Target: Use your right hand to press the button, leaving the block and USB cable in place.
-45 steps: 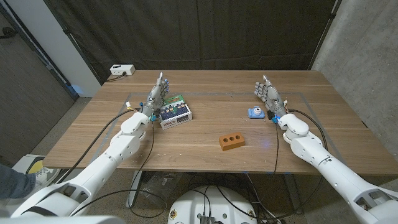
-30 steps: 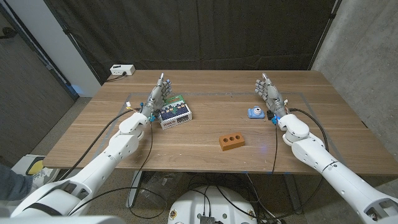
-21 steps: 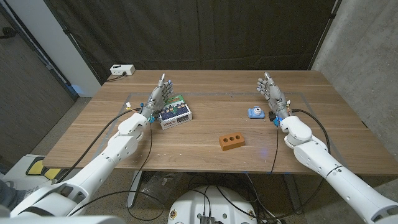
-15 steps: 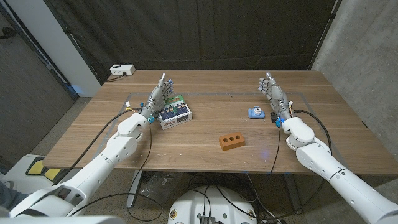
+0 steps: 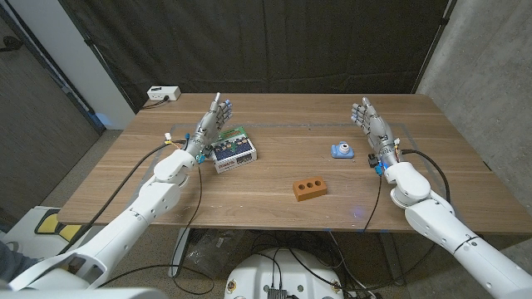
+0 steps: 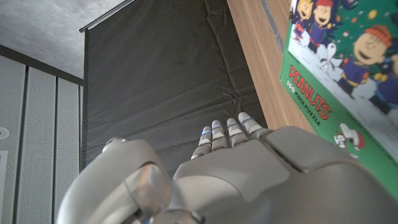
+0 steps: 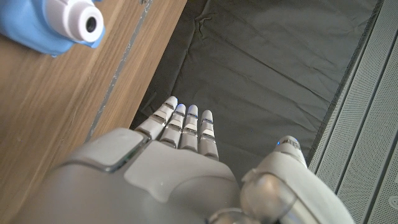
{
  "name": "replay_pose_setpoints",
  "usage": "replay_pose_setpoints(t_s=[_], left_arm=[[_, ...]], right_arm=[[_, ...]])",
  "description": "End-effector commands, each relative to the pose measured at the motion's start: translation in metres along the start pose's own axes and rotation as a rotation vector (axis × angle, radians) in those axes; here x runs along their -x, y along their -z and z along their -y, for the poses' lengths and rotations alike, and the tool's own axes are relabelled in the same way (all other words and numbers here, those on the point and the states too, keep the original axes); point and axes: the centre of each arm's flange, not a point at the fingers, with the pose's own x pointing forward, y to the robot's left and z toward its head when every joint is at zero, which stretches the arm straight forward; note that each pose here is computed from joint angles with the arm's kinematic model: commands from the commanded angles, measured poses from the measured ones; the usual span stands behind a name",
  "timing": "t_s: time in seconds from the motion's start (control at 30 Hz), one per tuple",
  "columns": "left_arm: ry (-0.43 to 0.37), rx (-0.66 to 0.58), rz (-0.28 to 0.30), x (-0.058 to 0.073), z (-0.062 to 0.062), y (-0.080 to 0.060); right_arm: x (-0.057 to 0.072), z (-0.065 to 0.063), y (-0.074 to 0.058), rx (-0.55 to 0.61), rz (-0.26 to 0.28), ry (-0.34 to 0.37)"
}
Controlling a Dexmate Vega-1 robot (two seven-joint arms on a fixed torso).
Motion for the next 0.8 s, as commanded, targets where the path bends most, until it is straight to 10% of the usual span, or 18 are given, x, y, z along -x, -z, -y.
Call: replay_pose_setpoints(t_s=[0.03, 0.8], left_arm=[[0.008, -0.026, 0.031, 0.006, 0.008, -0.008], [0.0, -0.028, 0.022, 0.019, 0.023, -0.003]], right_arm=[[0.028, 0.005, -0.011, 0.038, 0.017, 0.026], [0.074, 0.026, -0.029, 0.12, 0.021, 0.01]])
